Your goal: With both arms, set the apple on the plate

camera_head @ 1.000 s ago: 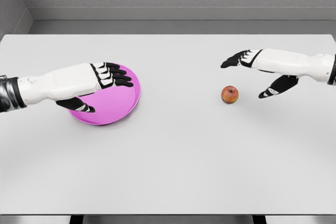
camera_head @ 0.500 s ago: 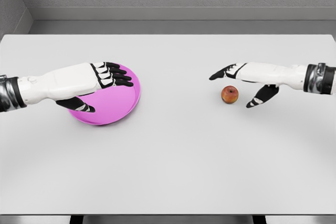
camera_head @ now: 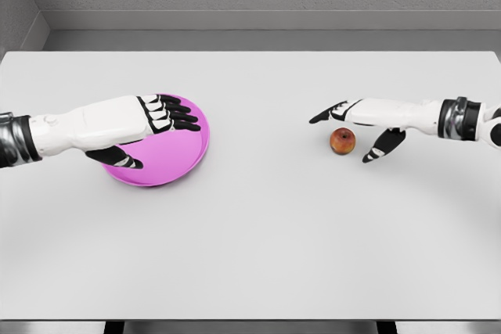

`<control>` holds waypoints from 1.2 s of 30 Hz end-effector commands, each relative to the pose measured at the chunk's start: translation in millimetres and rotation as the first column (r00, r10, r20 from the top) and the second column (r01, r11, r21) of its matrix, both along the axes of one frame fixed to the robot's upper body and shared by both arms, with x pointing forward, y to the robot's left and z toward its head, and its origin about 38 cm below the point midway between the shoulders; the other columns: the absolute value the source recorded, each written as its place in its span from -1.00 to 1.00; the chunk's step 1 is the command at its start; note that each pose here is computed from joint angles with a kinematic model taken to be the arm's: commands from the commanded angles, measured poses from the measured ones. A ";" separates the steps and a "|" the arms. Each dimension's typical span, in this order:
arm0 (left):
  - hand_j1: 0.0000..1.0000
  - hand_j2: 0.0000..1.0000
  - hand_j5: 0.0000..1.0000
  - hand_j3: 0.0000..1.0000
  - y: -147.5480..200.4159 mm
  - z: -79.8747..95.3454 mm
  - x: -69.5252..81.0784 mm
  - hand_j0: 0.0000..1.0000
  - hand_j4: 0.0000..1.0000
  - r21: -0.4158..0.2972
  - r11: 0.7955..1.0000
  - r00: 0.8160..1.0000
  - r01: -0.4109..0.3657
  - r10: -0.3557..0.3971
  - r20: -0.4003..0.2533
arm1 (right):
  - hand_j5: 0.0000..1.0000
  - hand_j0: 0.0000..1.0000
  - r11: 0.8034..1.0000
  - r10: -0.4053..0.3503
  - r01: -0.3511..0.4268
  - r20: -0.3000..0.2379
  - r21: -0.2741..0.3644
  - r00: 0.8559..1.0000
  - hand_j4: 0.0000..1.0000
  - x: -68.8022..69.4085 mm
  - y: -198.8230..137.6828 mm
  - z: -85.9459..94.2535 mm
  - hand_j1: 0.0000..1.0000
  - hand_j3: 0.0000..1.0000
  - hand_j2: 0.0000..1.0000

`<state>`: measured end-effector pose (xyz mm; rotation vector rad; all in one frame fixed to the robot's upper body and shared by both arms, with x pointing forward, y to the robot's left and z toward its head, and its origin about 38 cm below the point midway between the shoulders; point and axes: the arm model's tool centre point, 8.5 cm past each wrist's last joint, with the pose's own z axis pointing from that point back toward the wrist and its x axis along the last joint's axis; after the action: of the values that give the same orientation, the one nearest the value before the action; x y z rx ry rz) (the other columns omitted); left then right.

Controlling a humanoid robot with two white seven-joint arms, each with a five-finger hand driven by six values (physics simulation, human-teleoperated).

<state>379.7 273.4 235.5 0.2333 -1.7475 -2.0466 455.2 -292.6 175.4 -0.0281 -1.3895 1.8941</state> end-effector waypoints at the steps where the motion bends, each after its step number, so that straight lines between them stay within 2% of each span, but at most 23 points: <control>1: 1.00 1.00 1.00 1.00 0.3 0.7 0.1 1.00 1.00 -0.006 1.000 1.000 -0.002 0.002 -0.003 | 1.00 1.00 1.000 -0.014 0.014 -0.013 0.007 1.000 1.00 2.1 -2.8 -4.6 1.00 1.00 1.00; 4: 1.00 1.00 1.00 1.00 0.3 0.7 0.1 1.00 1.00 -0.006 1.000 1.000 -0.002 0.002 -0.003 | 1.00 1.00 0.999 -0.038 0.038 -0.025 -0.001 0.999 1.00 6.6 -6.6 -9.8 1.00 1.00 1.00; 18: 1.00 1.00 1.00 1.00 -0.2 0.6 0.2 1.00 1.00 -0.007 1.000 1.000 -0.001 0.001 -0.003 | 1.00 1.00 0.998 -0.048 0.047 -0.039 -0.039 0.998 1.00 15.8 -1.2 -23.3 1.00 1.00 1.00; 21: 1.00 1.00 1.00 1.00 -0.2 0.6 0.2 1.00 1.00 -0.007 1.000 1.000 -0.001 0.001 -0.003 | 1.00 1.00 0.996 -0.058 0.055 -0.042 -0.071 0.997 1.00 17.3 -4.1 -30.0 1.00 1.00 1.00; 23: 1.00 1.00 1.00 1.00 -0.2 0.6 0.2 1.00 1.00 -0.007 1.000 1.000 -0.001 0.001 -0.003 | 0.98 0.98 0.996 -0.061 0.058 -0.036 -0.069 0.998 0.98 19.5 -4.7 -26.4 0.98 0.98 0.98; 24: 1.00 1.00 1.00 1.00 -0.1 1.1 0.4 1.00 1.00 -0.007 1.000 1.000 -0.002 0.002 -0.001 | 0.94 0.94 0.996 -0.061 0.058 -0.034 -0.070 0.998 0.94 19.8 -4.7 -25.8 0.94 0.94 0.94; 25: 1.00 1.00 1.00 1.00 0.3 0.9 0.6 1.00 1.00 -0.007 1.000 1.000 -0.003 0.003 -0.002 | 0.75 0.75 0.996 -0.062 0.060 -0.035 -0.069 0.997 0.75 19.9 -5.1 -25.9 0.75 0.75 0.75; 26: 1.00 1.00 1.00 1.00 -0.2 0.5 0.2 1.00 1.00 -0.006 1.000 1.000 -0.001 0.001 -0.002 | 0.28 0.28 0.996 -0.067 0.064 -0.034 -0.064 0.997 0.28 20.3 -6.5 -24.9 0.28 0.28 0.28; 27: 1.00 1.00 1.00 1.00 -0.2 0.6 0.2 1.00 1.00 -0.007 1.000 1.000 -0.001 0.001 -0.003 | 0.23 0.23 0.996 -0.073 0.071 -0.036 -0.063 0.997 0.23 21.3 -7.9 -24.9 0.23 0.23 0.23; 36: 1.00 1.00 1.00 1.00 0.2 0.4 0.5 1.00 1.00 -0.007 1.000 1.000 -0.003 0.003 -0.003 | 0.23 0.23 0.996 -0.078 0.075 -0.039 -0.055 0.996 0.23 21.2 -9.1 -24.8 0.23 0.23 0.23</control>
<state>380.0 273.2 235.4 0.2336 -1.7482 -2.0456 476.0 -301.0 149.5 -0.0696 -1.2859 1.8692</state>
